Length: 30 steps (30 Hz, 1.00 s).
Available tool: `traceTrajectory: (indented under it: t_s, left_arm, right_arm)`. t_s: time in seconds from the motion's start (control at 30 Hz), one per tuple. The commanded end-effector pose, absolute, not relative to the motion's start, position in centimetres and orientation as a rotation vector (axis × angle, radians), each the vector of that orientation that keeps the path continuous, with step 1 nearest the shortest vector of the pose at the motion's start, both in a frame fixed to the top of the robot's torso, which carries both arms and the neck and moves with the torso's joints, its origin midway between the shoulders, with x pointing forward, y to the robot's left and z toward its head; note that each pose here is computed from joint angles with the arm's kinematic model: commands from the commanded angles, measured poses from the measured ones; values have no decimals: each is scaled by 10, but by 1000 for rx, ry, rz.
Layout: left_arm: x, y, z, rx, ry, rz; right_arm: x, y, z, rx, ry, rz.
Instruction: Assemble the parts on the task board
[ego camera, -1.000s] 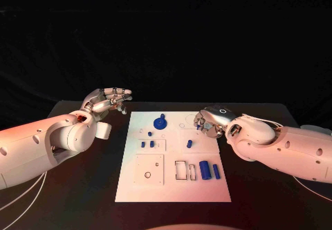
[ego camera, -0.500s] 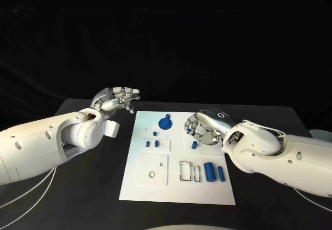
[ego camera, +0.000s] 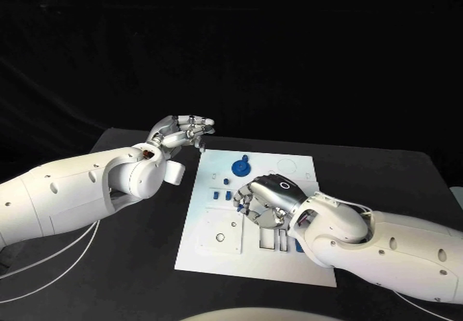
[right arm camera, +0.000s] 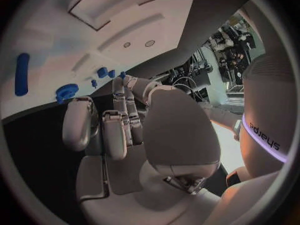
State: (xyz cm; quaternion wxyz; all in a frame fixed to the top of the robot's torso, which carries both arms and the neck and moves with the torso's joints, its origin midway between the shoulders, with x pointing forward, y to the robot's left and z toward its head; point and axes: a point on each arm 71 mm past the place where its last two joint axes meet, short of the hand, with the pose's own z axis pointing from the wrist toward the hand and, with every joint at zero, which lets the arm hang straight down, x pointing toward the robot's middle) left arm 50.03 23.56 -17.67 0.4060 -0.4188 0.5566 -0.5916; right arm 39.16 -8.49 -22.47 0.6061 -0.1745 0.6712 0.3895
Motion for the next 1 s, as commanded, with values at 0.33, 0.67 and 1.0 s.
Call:
traceTrajectory:
  t_s: [0.33, 0.67, 1.0]
  left_arm:
    - [499, 227, -175, -1052, 1406, -1518]
    - [499, 227, -175, -1053, 1409, -1519]
    - [499, 227, -175, -1054, 1412, -1518]
  right_arm:
    - [385, -74, -251, -439, 1577, 918]
    - [385, -73, -260, -442, 1595, 919]
    - [387, -73, -263, -446, 1605, 910]
